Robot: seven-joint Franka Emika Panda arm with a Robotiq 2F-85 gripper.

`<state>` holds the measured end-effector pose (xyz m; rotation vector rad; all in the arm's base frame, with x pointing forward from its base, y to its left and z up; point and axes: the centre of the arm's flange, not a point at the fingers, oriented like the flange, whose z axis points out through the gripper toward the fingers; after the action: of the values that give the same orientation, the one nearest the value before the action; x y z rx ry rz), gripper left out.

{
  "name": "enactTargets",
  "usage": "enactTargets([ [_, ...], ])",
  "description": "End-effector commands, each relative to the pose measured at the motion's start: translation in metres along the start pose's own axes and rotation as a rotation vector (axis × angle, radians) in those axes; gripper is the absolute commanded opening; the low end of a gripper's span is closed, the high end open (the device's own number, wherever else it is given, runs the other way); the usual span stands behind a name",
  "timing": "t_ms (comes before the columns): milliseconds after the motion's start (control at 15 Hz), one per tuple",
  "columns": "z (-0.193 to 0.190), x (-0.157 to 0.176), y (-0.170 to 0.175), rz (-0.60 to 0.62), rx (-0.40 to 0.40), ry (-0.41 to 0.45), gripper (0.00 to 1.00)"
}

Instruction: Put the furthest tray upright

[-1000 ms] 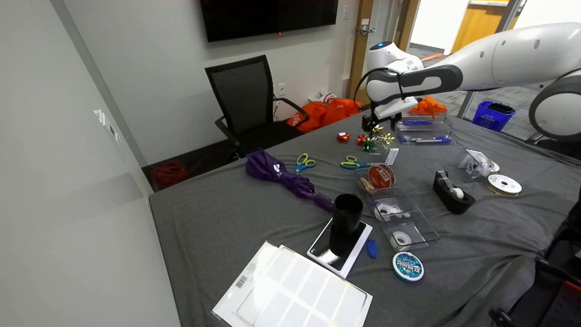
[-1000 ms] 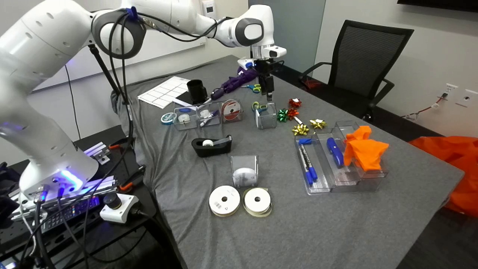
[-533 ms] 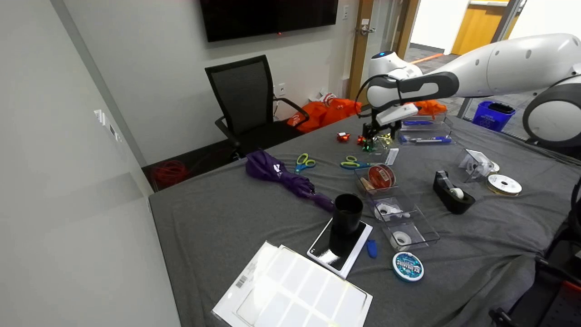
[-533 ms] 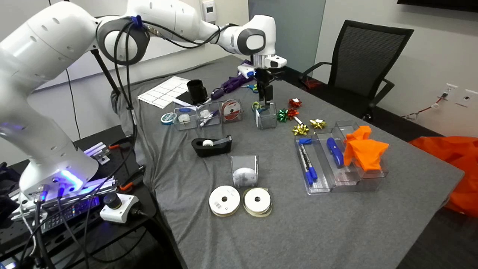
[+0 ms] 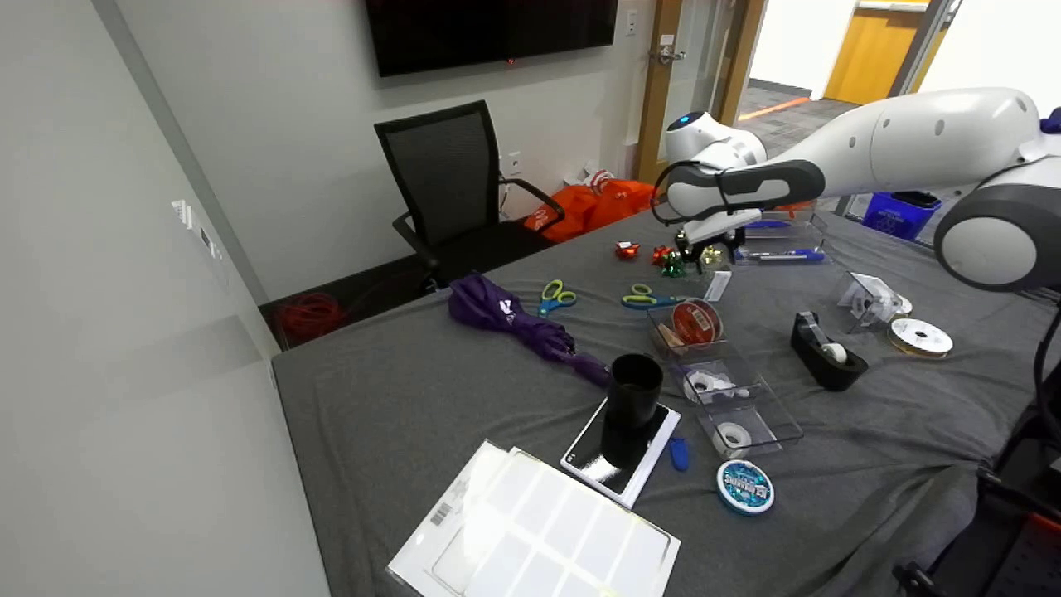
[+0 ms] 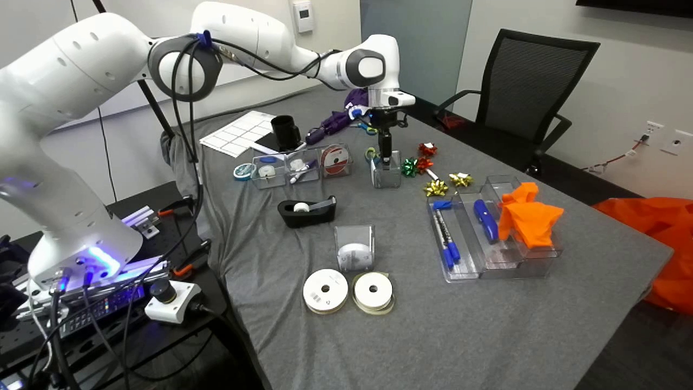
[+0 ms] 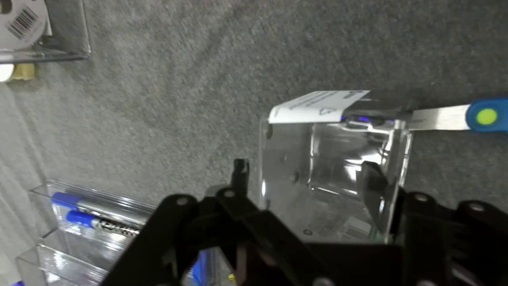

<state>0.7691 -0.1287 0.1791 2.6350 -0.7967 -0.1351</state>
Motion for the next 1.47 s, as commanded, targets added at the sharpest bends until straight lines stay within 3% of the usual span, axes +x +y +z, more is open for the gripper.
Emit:
enactTargets([
  [0,-0.008,0.013,-0.009,0.113,-0.104,-0.022,0.43],
  [400,-0.012,0.010,-0.006,0.196,-0.161,-0.072,0.03],
  [800,-0.011,0.003,0.012,0.193,-0.208,-0.119,0.01],
  [1133,-0.013,0.001,0.049,0.090,-0.113,-0.028,0.01],
  [1400,-0.008,0.019,0.072,-0.001,0.044,0.113,0.01],
])
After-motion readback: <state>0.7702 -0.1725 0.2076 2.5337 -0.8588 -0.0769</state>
